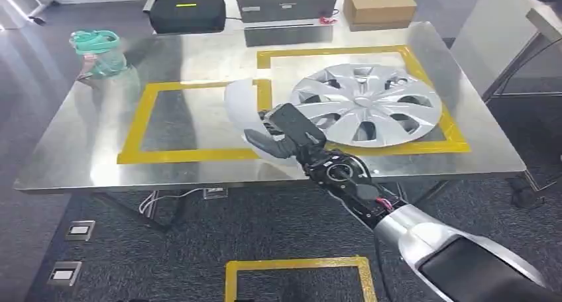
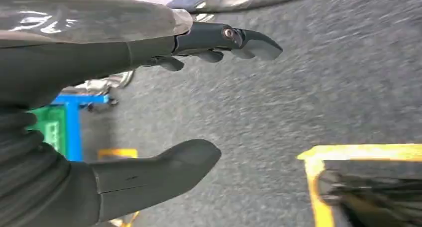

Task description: Take the parts from the cabinet and place them on the table.

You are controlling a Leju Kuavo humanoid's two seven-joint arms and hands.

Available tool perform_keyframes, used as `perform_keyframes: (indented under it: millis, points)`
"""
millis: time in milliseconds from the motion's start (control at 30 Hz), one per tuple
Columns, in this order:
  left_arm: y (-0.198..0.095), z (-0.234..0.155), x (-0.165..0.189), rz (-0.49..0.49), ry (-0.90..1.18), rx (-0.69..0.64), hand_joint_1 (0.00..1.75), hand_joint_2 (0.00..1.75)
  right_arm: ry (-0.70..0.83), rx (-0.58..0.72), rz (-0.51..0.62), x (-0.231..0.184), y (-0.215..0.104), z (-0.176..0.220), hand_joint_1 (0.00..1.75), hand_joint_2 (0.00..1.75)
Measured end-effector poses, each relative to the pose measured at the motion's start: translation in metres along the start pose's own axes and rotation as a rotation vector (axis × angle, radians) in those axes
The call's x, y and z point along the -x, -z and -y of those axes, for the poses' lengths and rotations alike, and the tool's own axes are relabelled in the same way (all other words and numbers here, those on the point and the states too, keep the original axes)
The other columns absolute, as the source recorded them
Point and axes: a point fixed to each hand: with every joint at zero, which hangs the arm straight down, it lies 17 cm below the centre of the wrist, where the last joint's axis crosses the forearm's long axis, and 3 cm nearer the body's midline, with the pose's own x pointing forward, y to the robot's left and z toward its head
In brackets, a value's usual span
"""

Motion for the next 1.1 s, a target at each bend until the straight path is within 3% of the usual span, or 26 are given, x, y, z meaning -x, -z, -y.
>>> perform_keyframes:
  millis: [1100]
  points:
    - [0.000,0.003,0.003,-0.002,-0.007,0.011,0.00,1.75,0.012,0.142,0.013,0.001,-0.012,0.068,1.75,1.75]
